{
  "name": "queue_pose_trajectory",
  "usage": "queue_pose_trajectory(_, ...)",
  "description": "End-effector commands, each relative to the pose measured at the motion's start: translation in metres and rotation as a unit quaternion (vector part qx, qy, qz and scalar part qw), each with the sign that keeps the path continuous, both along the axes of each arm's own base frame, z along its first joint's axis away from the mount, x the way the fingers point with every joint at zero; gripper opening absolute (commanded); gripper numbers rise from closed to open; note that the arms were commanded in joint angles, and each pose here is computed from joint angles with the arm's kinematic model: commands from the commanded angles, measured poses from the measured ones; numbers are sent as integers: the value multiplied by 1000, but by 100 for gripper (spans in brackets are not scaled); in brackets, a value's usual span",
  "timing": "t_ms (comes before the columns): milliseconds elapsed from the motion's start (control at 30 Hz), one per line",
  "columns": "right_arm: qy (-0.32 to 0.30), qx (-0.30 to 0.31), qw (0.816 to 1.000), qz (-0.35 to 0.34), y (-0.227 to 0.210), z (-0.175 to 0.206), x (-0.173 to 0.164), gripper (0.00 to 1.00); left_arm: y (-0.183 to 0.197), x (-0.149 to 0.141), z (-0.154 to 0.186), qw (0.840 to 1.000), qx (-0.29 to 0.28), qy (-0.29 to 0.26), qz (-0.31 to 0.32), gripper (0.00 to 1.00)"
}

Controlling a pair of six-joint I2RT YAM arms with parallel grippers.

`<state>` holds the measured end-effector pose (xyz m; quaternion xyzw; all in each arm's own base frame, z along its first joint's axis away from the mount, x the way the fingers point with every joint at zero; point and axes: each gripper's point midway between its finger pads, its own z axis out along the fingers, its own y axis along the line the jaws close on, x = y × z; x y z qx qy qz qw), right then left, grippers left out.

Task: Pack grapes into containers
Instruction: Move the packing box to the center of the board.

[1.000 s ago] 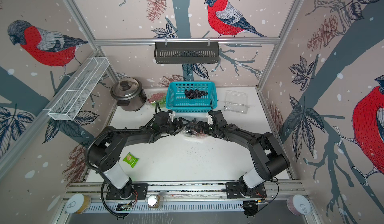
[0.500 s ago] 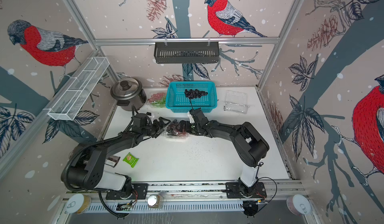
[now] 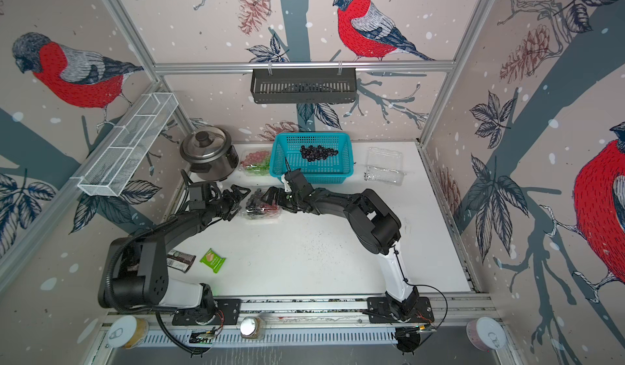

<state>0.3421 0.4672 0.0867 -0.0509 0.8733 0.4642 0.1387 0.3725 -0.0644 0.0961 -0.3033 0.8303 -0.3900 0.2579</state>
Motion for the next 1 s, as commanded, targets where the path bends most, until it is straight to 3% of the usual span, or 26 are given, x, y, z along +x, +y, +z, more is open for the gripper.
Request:
queue_pose_trajectory(0,5,9,1000,-3,19,2,9,100,2,11,6,1000,-3,-13,-5,94)
queue_pose_trajectory(367,7,-6,1000,-16,39,-11,41,100,16,57,-3,1000,0,-3,15,94)
queue_pose_trajectory(967,15,11,999,-26,35,-12,59,100,23,88,-2,1000,-8,-10,25,93)
